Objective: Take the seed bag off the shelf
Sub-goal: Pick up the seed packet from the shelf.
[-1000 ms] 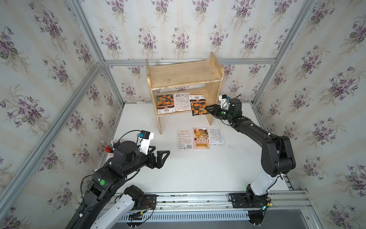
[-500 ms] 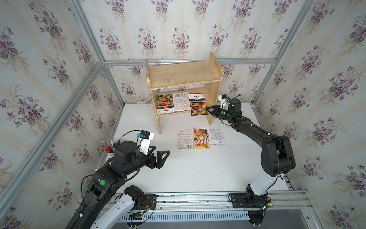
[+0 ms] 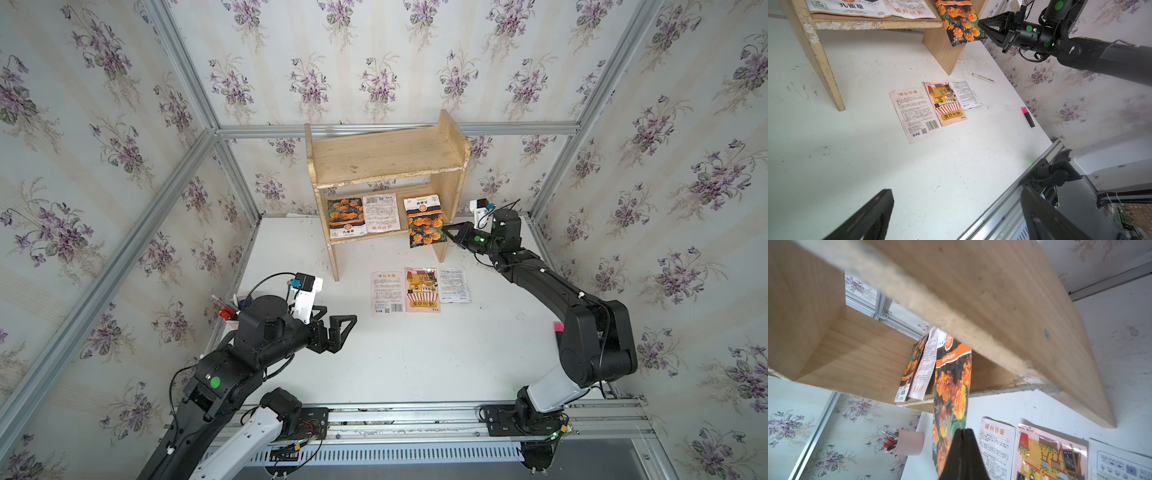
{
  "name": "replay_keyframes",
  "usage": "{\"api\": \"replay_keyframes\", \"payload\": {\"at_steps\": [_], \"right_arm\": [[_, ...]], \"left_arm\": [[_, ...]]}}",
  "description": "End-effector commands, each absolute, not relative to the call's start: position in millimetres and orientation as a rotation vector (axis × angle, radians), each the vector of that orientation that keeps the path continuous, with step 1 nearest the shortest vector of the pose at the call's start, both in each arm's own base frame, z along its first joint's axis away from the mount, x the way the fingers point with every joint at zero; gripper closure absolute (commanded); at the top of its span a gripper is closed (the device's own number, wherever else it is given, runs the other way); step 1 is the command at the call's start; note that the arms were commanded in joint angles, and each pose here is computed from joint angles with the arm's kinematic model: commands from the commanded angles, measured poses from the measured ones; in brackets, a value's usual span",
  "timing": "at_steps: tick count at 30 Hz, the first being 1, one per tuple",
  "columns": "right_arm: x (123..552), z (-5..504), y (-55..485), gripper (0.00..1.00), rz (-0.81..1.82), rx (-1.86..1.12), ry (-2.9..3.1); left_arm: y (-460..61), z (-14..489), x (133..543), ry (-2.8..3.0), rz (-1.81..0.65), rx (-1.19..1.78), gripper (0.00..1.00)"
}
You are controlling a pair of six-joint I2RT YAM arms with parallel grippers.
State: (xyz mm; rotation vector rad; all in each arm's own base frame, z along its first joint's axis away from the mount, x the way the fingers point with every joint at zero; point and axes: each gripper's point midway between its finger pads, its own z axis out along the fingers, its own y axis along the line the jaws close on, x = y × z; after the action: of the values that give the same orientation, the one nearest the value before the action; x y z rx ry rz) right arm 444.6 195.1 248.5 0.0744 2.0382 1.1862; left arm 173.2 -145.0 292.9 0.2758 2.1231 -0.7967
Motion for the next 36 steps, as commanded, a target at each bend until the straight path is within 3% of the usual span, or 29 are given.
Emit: {"api": "replay_keyframes", "payload": {"at_steps": [1, 22, 36], "right_arm": [[434.2, 253.4, 192.9, 1.0, 1.162, 0.036, 2.031], [328.2, 291.0, 188.5, 1.0, 1.196, -0.107, 1.973], [228.0, 355.1, 212.8, 1.0, 1.486, -0.255, 1.777]], "left_arm": [[-153.3, 304.7, 178.5, 2.067, -0.856, 0.27, 0.0], [-195.7, 299.6, 204.6, 1.963, -1.138, 0.223, 0.0], [-211.0, 344.1, 206.2, 1.71, -1.351, 0.226, 0.0]]}}
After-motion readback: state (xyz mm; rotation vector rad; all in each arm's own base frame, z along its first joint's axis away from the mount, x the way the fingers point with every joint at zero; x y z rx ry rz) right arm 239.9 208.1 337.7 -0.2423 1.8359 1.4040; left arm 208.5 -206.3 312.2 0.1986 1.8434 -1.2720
